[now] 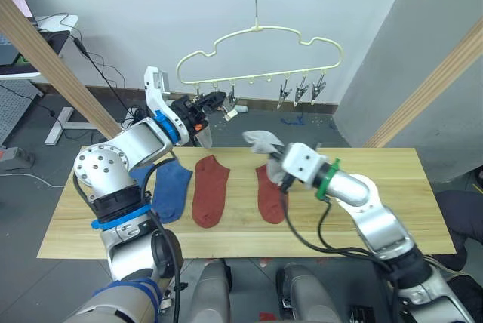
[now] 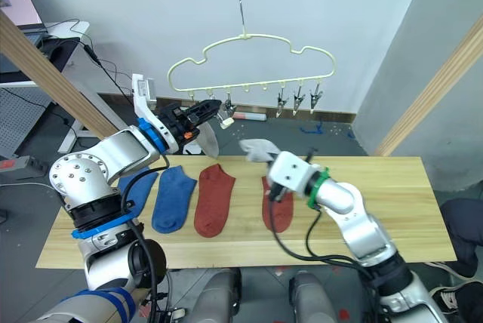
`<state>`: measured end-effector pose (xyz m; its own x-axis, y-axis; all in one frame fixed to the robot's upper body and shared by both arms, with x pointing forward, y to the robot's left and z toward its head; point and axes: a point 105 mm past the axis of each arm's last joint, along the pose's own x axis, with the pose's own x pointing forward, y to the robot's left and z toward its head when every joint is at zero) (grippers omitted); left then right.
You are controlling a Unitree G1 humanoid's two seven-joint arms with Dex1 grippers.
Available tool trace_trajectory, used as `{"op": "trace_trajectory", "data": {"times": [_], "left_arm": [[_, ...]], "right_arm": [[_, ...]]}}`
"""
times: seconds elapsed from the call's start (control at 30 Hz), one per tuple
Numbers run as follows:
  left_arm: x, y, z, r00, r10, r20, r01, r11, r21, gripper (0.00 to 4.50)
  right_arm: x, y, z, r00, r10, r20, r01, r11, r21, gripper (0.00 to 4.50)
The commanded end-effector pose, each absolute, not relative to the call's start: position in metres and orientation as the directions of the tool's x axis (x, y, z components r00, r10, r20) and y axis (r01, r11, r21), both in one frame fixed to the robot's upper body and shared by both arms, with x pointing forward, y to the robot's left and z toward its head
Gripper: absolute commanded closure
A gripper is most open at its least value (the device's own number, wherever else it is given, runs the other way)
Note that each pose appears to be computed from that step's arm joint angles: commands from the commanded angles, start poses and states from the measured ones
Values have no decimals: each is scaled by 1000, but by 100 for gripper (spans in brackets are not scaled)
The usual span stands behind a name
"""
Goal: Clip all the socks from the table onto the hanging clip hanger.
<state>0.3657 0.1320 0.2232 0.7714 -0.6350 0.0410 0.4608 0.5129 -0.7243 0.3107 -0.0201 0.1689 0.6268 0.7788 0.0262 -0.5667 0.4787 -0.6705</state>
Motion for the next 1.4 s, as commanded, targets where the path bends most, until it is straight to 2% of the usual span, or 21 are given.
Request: {"op": "trace_trajectory", "data": {"times": [0.03,0.5,0.73,0.8,1.03,1.1,1.2,1.23,1.33,1.4], "left_arm": [[362,133,234,771,-633,69,483,512,-710,440],[353,124,241,744,-661,100,509,464,-725,440],[354,128,239,751,-657,69,514,517,-684,440],[352,127,239,749,-659,72,529,528,-664,369],[349,131,237,744,-665,69,543,542,-642,161],[347,133,240,735,-674,75,560,541,-628,99],[341,135,234,724,-689,22,581,592,-559,7],[340,136,232,722,-692,9,585,603,-542,3],[339,141,225,731,-682,-23,584,643,-496,0],[340,146,222,750,-661,-38,579,683,-446,0]], "right_arm": [[316,-13,183,636,767,88,-508,501,-700,446],[322,-2,195,643,750,157,-486,558,-673,446],[324,1,199,643,746,174,-480,569,-668,446],[325,1,199,643,746,175,-486,574,-659,450],[322,10,197,619,765,177,-570,592,-569,450],[320,14,195,606,777,171,-637,603,-480,450],[312,25,185,551,823,137,-789,567,-237,450],[310,28,183,533,836,130,-813,549,-196,450],[313,30,184,526,840,131,-836,539,-103,372],[317,28,186,538,832,137,-833,549,-60,303]]}}
